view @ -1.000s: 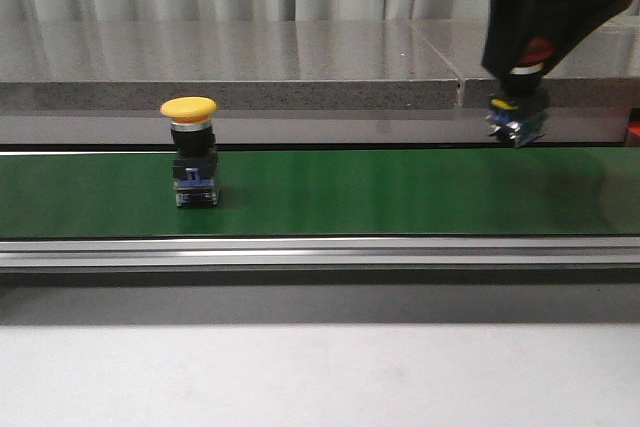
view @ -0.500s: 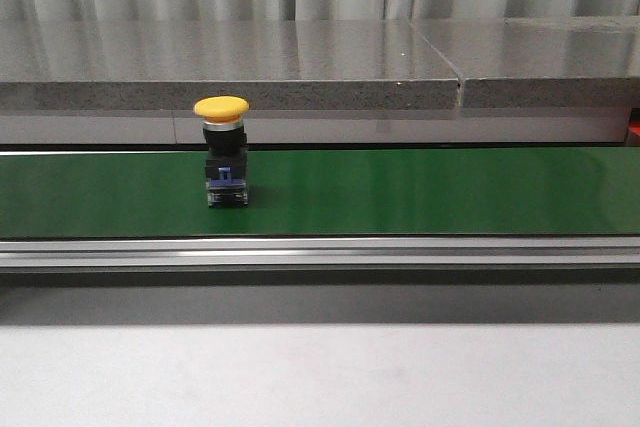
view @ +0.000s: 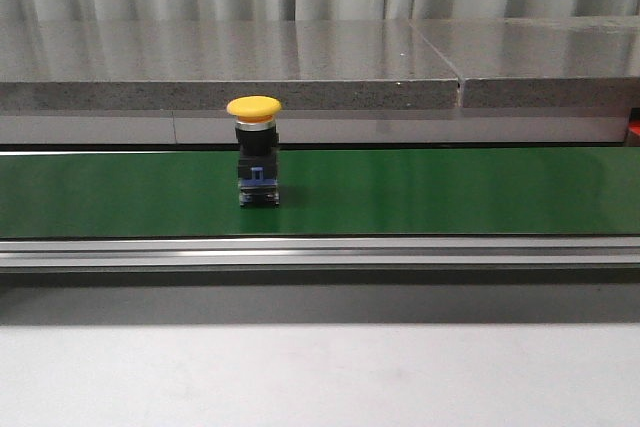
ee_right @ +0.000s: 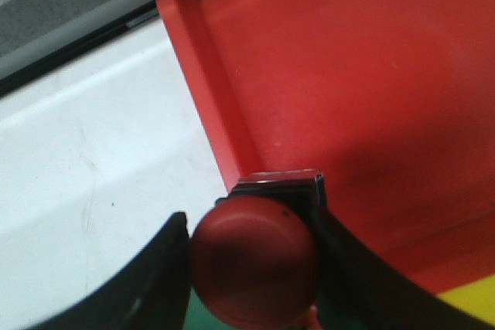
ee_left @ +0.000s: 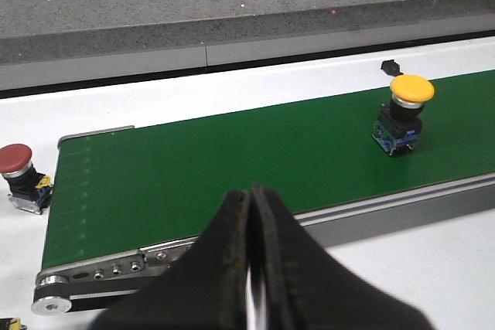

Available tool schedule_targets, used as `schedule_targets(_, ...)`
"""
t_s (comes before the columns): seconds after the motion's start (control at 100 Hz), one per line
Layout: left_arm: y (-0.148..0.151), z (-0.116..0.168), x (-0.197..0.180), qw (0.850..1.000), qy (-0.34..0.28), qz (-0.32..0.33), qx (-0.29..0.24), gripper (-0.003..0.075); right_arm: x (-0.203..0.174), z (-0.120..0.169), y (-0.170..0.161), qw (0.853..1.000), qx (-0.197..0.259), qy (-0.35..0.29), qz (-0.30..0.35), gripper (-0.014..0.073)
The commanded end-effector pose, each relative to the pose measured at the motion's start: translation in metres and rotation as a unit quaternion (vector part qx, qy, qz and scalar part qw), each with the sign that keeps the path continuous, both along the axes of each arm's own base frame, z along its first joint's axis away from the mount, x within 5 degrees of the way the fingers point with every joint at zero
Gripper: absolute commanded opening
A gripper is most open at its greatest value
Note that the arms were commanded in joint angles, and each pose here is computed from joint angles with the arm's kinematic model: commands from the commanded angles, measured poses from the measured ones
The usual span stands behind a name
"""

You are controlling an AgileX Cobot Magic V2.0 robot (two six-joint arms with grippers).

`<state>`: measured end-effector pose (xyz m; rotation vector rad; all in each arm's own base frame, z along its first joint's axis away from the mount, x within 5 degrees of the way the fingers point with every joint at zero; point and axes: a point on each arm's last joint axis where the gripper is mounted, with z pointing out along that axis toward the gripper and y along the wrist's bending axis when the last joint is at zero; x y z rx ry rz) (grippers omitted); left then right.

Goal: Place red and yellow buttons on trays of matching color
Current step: 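Carry the red button into the red tray and open the right gripper, then move the right gripper back over the belt toward the yellow button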

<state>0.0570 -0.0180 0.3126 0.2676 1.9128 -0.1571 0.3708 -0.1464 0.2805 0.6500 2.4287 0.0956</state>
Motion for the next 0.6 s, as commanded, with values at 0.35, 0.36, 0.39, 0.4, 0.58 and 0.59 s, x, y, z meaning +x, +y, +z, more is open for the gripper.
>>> schedule_targets(0.35,-0.001,0.014,0.002,0.999,-0.042,0.001,-0.020,-0.0021,0.031,-0.002,-0.015,0.995,0.012,-0.087,-0.038,0.0216)
schedule_targets(0.36,-0.001,0.014,0.002,0.999,-0.042,0.001,-0.020,-0.0021,0.032,-0.004,-0.015,0.996,0.013,-0.085,-0.039,0.0216)
schedule_targets(0.39,-0.001,0.014,0.002,0.999,-0.042,0.001,-0.020,-0.0021,0.033,-0.008,-0.015,0.996,0.015,-0.081,-0.039,0.0216)
schedule_targets(0.4,-0.001,0.014,0.002,0.999,-0.042,0.001,-0.020,-0.0021,0.034,-0.010,-0.016,0.996,0.016,-0.079,-0.039,0.0216)
schedule_targets(0.58,-0.001,0.014,0.002,0.999,-0.042,0.001,-0.020,-0.0021,0.039,-0.024,-0.018,0.997,0.019,-0.068,-0.042,0.0216)
schedule_targets(0.59,-0.001,0.014,0.002,0.999,-0.042,0.001,-0.020,-0.0021,0.039,-0.024,-0.018,0.997,0.019,-0.069,-0.042,0.0216)
